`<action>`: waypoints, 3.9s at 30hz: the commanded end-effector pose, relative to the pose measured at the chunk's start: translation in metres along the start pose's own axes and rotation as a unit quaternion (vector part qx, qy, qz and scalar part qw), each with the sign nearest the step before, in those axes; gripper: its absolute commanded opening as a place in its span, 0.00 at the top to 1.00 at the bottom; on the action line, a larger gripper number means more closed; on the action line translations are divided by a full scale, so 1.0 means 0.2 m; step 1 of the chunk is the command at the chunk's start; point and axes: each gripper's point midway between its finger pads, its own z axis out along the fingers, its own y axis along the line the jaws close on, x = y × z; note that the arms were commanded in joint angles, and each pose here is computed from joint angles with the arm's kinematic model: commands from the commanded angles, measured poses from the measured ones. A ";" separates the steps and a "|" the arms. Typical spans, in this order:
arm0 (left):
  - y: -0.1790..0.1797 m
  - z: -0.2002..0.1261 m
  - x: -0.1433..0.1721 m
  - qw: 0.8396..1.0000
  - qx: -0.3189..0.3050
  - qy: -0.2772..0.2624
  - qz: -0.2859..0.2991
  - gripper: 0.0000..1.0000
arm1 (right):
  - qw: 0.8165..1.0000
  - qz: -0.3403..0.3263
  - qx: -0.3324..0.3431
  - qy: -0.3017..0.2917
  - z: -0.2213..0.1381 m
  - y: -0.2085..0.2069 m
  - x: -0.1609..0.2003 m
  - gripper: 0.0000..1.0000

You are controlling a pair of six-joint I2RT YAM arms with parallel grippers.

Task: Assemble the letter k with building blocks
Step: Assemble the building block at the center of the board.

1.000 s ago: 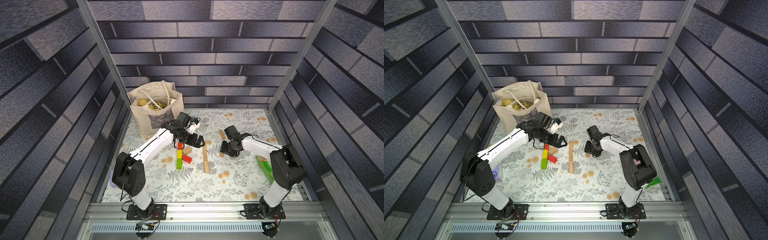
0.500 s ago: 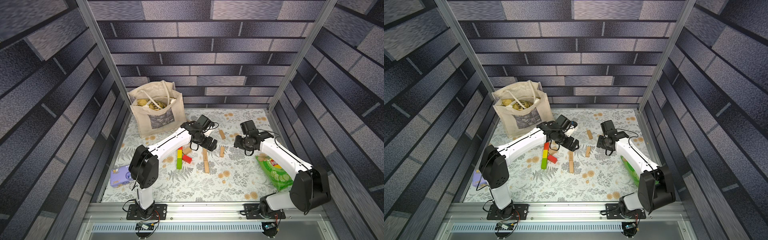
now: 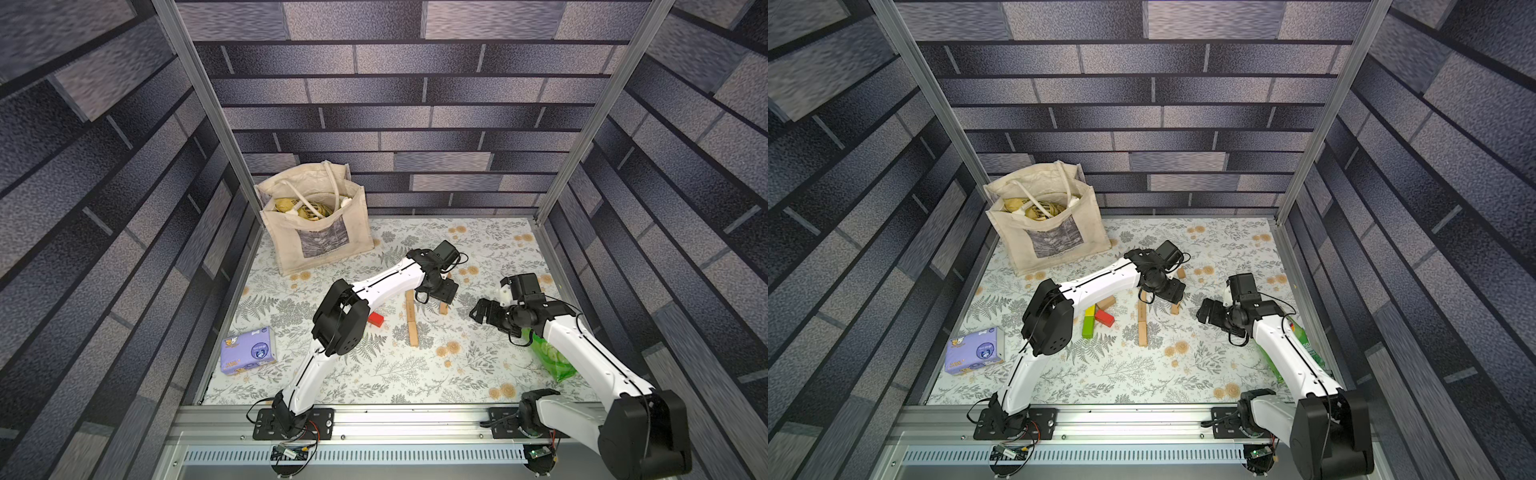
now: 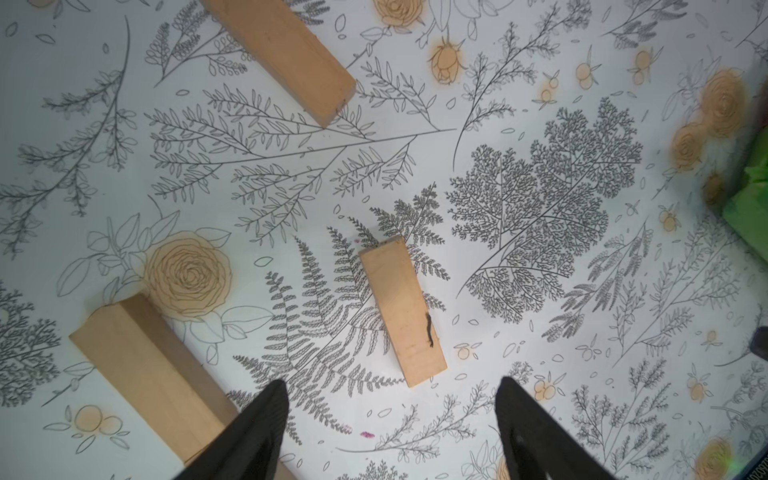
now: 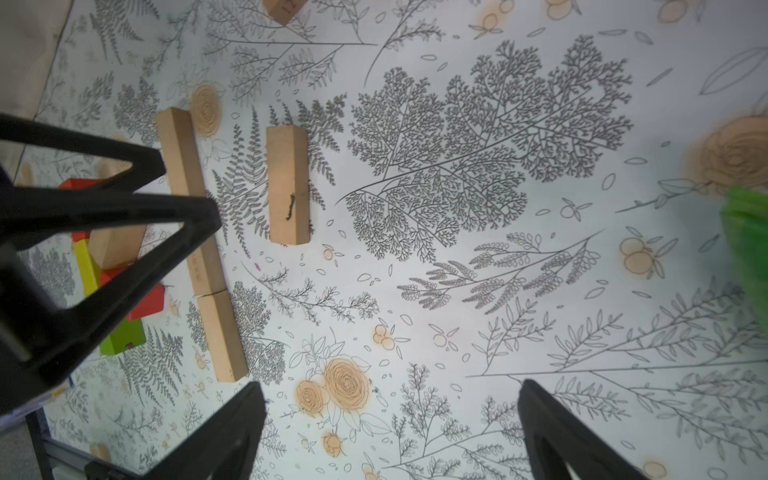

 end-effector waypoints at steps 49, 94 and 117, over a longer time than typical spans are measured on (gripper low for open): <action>-0.01 0.27 0.12 0.990 -0.093 0.068 -0.078 0.52 | 0.984 -0.001 -0.170 0.054 -0.04 0.20 0.25 0.00; -0.03 0.24 0.14 0.988 -0.075 0.094 0.101 0.80 | 0.988 -0.002 -0.144 0.047 -0.04 0.18 0.20 0.00; 0.10 0.12 0.13 0.987 -0.036 0.099 0.124 0.80 | 0.989 -0.010 -0.149 0.003 -0.05 0.23 0.05 0.00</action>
